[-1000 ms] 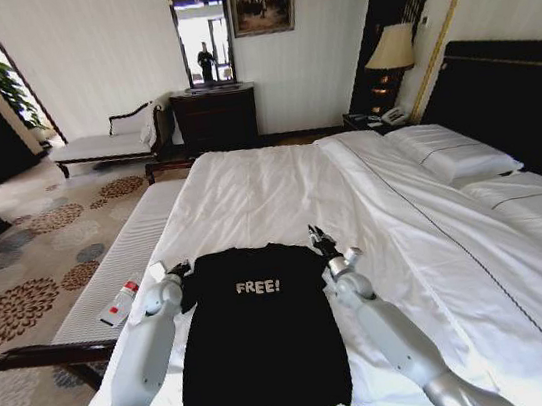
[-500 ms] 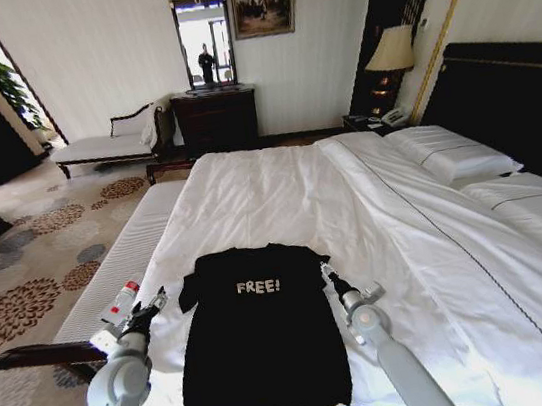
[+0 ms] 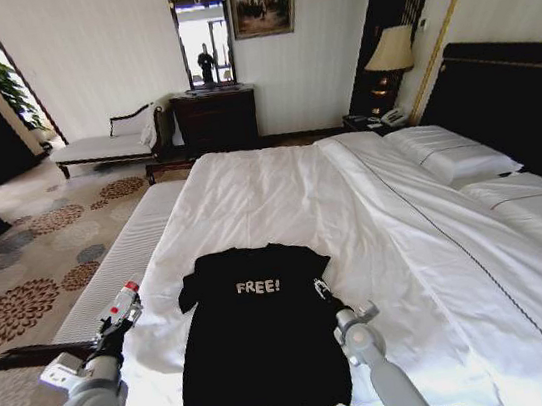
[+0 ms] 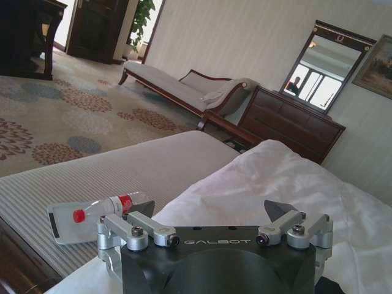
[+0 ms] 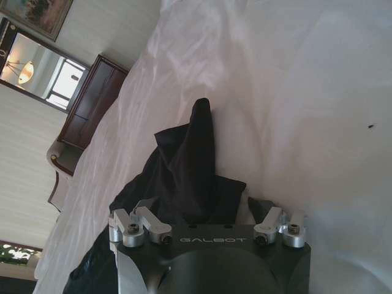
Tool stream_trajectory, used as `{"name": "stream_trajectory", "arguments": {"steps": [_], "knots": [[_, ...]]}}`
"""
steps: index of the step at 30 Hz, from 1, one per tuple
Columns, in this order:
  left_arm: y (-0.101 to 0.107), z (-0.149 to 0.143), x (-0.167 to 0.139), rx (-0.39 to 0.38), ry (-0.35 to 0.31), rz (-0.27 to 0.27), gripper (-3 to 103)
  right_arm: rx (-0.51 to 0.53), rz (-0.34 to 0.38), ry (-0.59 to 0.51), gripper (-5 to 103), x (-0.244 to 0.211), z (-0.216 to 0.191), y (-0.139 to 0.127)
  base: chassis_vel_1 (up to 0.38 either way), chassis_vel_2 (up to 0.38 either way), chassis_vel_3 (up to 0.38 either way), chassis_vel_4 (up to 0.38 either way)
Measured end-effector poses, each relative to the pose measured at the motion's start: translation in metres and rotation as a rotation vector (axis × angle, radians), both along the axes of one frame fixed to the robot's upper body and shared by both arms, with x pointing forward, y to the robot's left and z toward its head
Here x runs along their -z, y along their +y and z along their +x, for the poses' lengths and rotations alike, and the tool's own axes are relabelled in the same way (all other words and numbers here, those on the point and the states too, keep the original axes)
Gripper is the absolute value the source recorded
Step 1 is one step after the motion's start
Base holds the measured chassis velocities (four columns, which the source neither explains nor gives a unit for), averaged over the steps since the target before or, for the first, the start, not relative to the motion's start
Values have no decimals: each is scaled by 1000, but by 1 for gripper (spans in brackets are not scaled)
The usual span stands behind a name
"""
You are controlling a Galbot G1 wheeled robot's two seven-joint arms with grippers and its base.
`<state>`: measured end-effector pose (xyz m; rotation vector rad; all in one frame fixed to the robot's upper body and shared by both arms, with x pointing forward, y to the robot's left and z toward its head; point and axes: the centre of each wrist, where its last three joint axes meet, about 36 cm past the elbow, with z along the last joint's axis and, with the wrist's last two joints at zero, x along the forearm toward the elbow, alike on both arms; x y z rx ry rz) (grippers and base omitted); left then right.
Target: Fold the clothes on the bed.
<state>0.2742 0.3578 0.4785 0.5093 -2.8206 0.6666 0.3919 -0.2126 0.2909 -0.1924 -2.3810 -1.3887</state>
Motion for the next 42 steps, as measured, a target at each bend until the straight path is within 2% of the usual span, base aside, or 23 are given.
{"name": "stream_trajectory", "arguments": {"steps": [1, 4, 5, 6, 7, 8, 10, 12, 13, 16, 20, 22, 23, 35, 37, 39, 40, 42], "knots": [[0, 0, 0, 0, 0, 0, 100, 0, 0, 0, 85, 0, 0, 0, 0, 0, 0, 0], [14, -9, 3, -32, 8, 6, 100, 24, 36, -31, 68, -8, 2, 2, 0, 0, 0, 0], [14, -9, 3, -32, 8, 6, 100, 24, 36, -31, 68, -8, 2, 2, 0, 0, 0, 0], [24, -13, 9, -55, 21, 9, 100, 37, 47, -40, 63, -9, 2, 3, 0, 0, 0, 0], [25, -13, 11, -59, 23, 9, 100, 39, 49, -42, 63, -9, 3, 3, 0, 0, 0, 0], [42, -19, 23, -105, 48, 9, 100, 55, 64, -50, 57, -9, 3, 6, 0, 0, 0, 0], [56, -24, 33, -145, 66, 3, 100, 67, 79, -52, 47, -7, 4, 11, 0, 0, 0, 0], [59, -25, 34, -155, 68, -1, 100, 70, 81, -52, 47, -6, 5, 12, 0, 0, 0, 0], [66, -27, 38, -173, 73, -16, 100, 76, 88, -54, 36, -5, 7, 14, 0, 0, 0, 0], [68, -27, 39, -182, 73, -27, 100, 80, 88, -58, 30, -6, 9, 15, 0, 0, 0, 0], [65, -25, 40, -178, 73, -36, 100, 99, 53, -67, 9, -6, 8, 11, 0, 0, 0, 0], [64, -24, 40, -176, 73, -37, 100, 101, 41, -68, 9, -5, 6, 10, 0, 0, 0, 0], [61, -23, 41, -170, 74, -36, 100, 100, 25, -66, 2, -4, 2, 9, 0, 0, 0, 0], [57, -26, 41, -168, 82, -29, 100, 98, -28, -89, 0, -6, -9, 8, 0, 0, 0, 0], [59, -29, 41, -177, 83, -27, 100, 60, -100, -214, 0, -8, -17, 14, 0, 0, 0, 0], [59, -30, 41, -179, 83, -27, 100, 43, -116, -246, 0, -8, -20, 16, 0, 0, 0, 0], [59, -31, 42, -182, 84, -30, 100, -14, -161, -326, 0, -4, -26, 22, 0, 0, 0, 0], [58, -33, 44, -186, 85, -35, 100, -93, -220, -391, 0, 8, -32, 31, 0, 0, 0, 0]]}}
